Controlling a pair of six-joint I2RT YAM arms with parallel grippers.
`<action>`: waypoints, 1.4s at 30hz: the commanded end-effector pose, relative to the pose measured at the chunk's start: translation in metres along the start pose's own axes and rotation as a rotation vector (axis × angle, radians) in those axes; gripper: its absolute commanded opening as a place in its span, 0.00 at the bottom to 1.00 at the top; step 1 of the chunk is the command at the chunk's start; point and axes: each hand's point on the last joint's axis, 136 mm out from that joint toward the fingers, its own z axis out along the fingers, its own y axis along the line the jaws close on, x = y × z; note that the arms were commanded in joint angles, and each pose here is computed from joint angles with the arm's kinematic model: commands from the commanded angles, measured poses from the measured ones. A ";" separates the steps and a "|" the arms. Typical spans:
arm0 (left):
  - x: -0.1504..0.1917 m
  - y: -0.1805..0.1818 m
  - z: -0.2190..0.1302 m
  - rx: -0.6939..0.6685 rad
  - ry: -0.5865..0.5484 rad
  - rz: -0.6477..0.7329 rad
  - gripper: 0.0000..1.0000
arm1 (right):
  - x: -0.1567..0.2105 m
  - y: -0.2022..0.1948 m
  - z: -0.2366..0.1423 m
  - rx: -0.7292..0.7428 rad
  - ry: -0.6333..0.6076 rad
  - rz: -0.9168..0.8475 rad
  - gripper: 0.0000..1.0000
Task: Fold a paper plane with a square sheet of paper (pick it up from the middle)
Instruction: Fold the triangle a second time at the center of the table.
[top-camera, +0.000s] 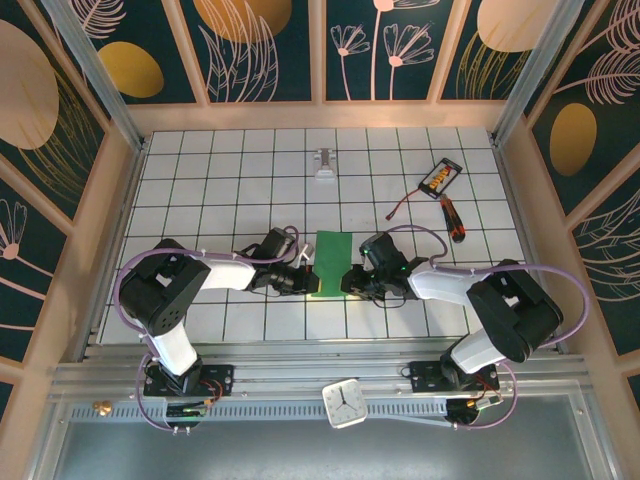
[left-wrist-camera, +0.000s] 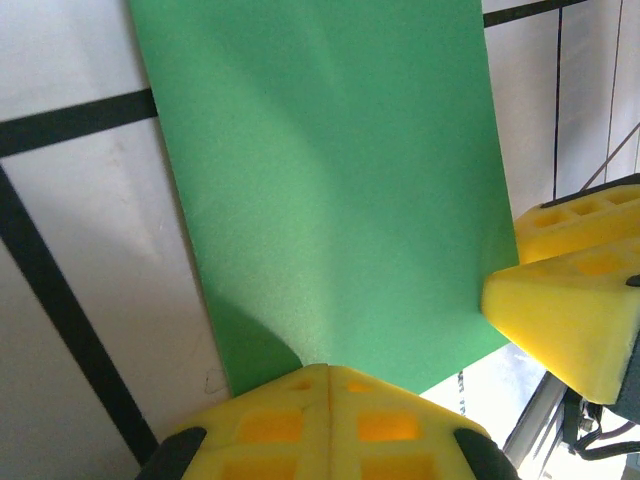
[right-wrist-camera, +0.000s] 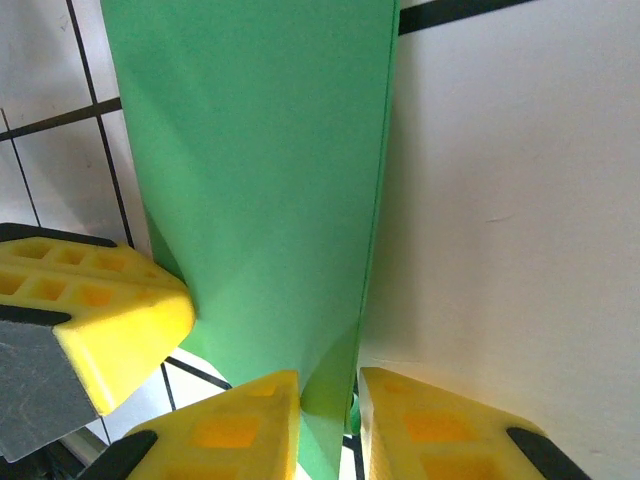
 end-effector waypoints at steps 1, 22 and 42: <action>0.018 0.019 0.004 -0.051 0.060 -0.029 0.00 | -0.009 0.005 -0.007 0.002 -0.030 -0.012 0.24; 0.019 0.020 0.005 -0.057 0.066 -0.031 0.00 | -0.009 0.007 -0.009 -0.020 -0.022 0.012 0.24; 0.019 0.020 0.004 -0.062 0.066 -0.024 0.00 | 0.002 -0.004 -0.006 0.051 0.003 0.000 0.28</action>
